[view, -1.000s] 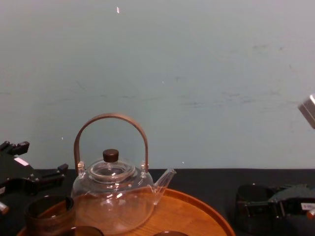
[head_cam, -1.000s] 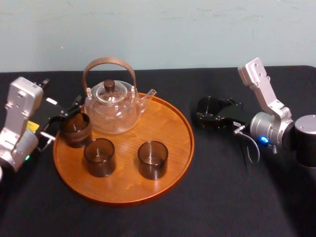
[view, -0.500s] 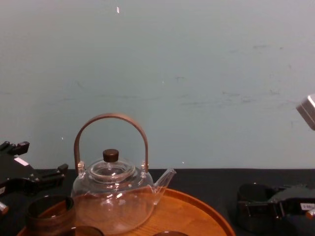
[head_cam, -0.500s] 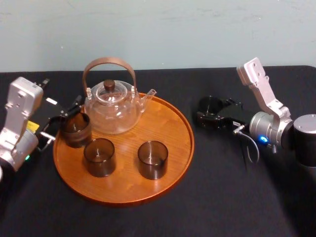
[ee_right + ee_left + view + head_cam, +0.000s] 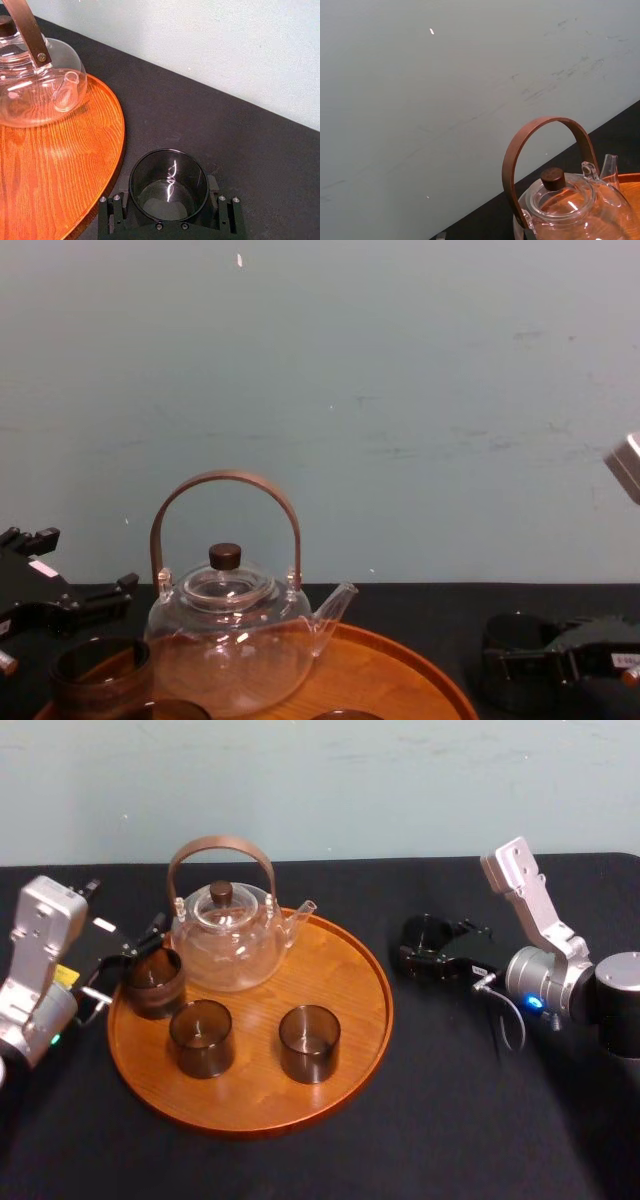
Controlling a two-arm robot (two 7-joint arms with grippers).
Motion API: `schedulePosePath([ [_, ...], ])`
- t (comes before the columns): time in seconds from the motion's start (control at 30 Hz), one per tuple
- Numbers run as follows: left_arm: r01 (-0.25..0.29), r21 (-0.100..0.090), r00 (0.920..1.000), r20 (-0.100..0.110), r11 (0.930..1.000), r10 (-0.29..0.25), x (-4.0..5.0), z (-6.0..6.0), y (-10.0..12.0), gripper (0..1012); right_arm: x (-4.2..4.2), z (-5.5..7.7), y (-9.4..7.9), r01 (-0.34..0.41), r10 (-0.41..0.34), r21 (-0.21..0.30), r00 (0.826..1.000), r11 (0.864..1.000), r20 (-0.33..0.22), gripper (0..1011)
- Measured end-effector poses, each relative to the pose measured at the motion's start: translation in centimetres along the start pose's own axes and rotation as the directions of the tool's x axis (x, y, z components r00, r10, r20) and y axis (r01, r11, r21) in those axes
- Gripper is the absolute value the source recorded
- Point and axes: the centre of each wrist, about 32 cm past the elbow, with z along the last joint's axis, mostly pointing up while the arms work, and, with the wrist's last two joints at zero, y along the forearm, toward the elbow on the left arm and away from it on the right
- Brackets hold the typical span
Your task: Pick up the glass from the table and place it on the tray.
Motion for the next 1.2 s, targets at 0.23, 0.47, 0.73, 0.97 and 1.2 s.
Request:
schedulePosePath([
  [0.23,0.0,0.0,1.0,0.0,1.0,0.0,0.0,0.0,0.0,1001,0.33,0.0,-0.8,-0.016,0.016,0.012,1.0,1.0,0.0,903],
  [0.47,0.0,0.0,1.0,0.0,1.0,0.0,0.0,0.0,0.0,1001,0.95,1.0,-2.3,-0.04,0.039,0.039,0.999,0.998,0.028,903],
  [0.73,0.0,0.0,1.0,0.0,1.0,0.0,0.0,0.0,0.0,1001,0.89,2.9,-3.0,-0.096,0.089,0.079,0.992,0.992,0.085,903],
  [0.97,0.0,0.0,1.0,0.0,1.0,0.0,0.0,0.0,0.0,1001,-0.06,4.0,-2.3,-0.177,0.163,0.105,0.978,0.979,0.132,903],
  [1.2,0.0,0.0,1.0,0.0,1.0,0.0,0.0,0.0,0.0,1001,-1.25,4.7,-1.4,-0.262,0.24,0.117,0.955,0.958,0.173,903],
])
